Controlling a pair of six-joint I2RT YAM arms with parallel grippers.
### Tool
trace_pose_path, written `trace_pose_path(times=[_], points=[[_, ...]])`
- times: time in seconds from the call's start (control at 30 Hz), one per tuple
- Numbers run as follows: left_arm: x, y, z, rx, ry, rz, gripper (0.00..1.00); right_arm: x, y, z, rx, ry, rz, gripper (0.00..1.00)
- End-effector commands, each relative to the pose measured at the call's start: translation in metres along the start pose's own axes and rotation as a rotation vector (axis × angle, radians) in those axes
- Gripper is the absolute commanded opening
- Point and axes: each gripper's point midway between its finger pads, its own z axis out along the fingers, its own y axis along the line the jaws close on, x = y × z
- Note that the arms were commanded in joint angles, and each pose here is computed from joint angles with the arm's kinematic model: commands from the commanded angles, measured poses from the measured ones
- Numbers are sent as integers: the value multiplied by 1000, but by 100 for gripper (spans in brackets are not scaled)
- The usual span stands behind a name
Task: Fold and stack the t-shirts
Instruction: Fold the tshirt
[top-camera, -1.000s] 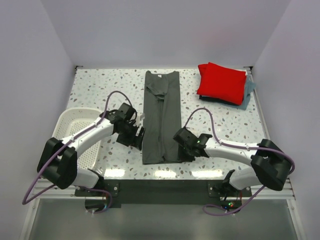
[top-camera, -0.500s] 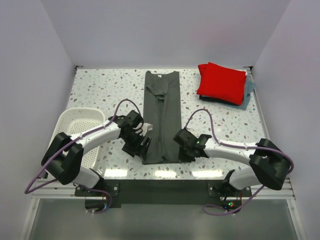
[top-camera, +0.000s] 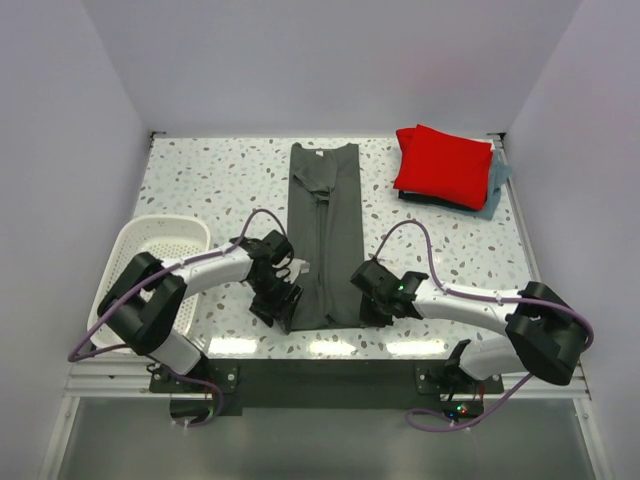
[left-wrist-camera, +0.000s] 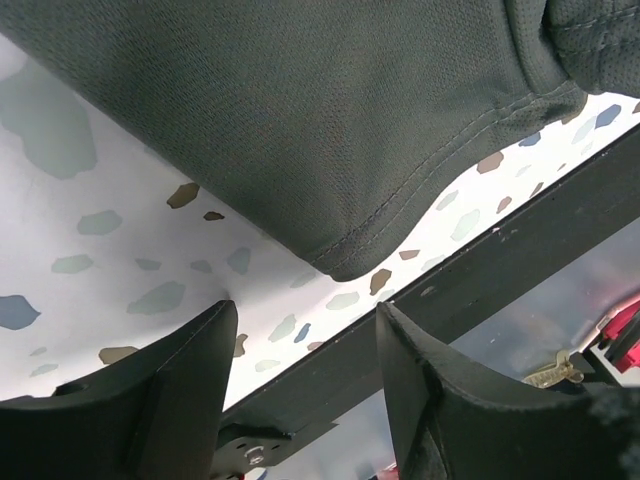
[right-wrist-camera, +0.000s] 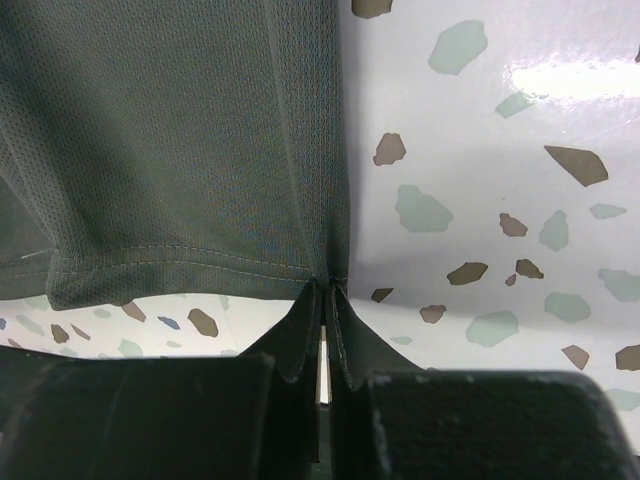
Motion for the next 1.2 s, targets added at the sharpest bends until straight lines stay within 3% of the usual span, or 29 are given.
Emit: trace_pose_path(times=[0.0, 0.33, 0.77, 1.17], points=[[-7, -4, 2, 24, -19, 45, 61, 0, -6, -2, 12, -15, 19, 0], [-21, -5, 0, 8, -42, 60, 51, -3, -2, -2, 5, -17, 14, 0], [-28, -2, -3, -33, -45, 18, 53, -6, 8, -5, -33, -24, -19, 0], [-45, -8, -11, -55, -114, -109, 56, -16, 17, -16, -42, -41, -81, 0]])
